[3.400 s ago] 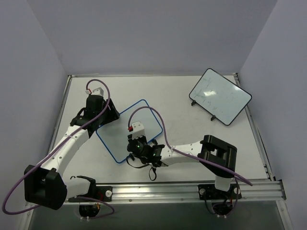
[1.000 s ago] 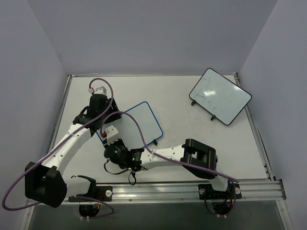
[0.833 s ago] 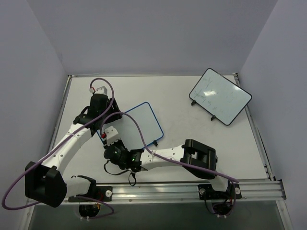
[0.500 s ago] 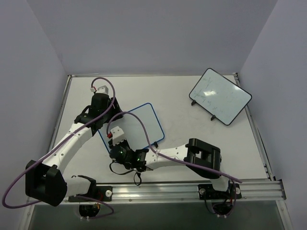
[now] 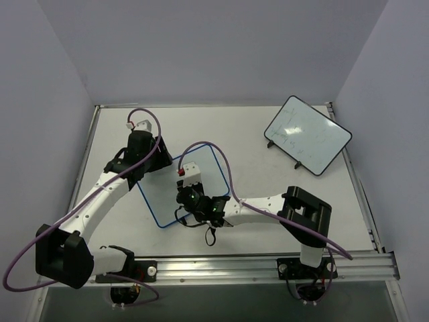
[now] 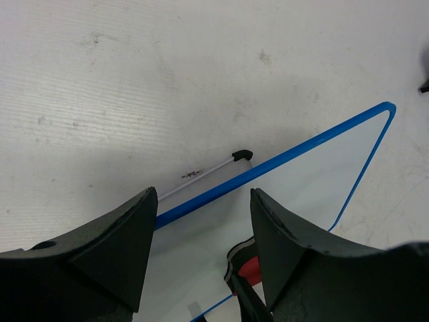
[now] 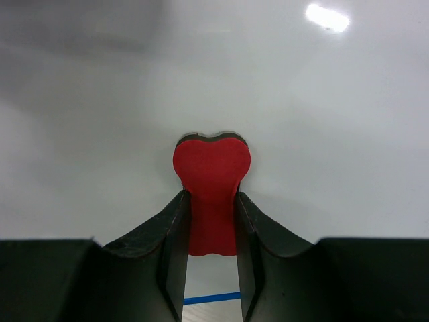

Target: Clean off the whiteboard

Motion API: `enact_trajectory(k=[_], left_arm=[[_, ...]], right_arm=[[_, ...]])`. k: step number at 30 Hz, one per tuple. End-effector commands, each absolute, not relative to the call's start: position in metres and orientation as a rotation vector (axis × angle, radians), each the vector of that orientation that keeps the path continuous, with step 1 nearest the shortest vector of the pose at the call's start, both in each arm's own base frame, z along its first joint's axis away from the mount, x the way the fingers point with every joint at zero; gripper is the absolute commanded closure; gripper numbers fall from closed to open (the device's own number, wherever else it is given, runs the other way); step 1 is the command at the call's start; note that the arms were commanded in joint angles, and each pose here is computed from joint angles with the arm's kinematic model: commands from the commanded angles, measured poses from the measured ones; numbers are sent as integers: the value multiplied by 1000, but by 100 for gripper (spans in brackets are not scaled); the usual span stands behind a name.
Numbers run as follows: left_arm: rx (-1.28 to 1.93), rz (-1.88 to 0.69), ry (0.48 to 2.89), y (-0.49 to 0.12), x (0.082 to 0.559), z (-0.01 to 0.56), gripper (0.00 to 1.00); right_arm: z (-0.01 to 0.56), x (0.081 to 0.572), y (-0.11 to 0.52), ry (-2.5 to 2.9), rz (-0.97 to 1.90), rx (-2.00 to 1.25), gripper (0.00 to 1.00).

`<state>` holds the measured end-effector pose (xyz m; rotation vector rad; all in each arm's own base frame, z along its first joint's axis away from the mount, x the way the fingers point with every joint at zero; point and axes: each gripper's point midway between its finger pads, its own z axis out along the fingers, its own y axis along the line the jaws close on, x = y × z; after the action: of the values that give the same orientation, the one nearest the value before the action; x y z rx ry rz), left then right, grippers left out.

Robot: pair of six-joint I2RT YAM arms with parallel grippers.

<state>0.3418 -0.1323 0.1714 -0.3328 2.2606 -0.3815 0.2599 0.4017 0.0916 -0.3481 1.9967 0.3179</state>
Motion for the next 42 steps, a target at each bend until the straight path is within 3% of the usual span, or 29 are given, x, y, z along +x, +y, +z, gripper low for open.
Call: enact_trajectory(k=[1, 30, 42], left_arm=[[-318, -426, 2302, -144, 334, 175, 34], [-388, -425, 2225, -107, 357, 210, 31], [-419, -414, 2139, -69, 363, 241, 30]], right_arm=[[80, 275, 364, 2034, 197, -286, 100], [93, 285, 310, 2048, 177, -166, 100], [156, 309, 242, 2030, 168, 36, 98]])
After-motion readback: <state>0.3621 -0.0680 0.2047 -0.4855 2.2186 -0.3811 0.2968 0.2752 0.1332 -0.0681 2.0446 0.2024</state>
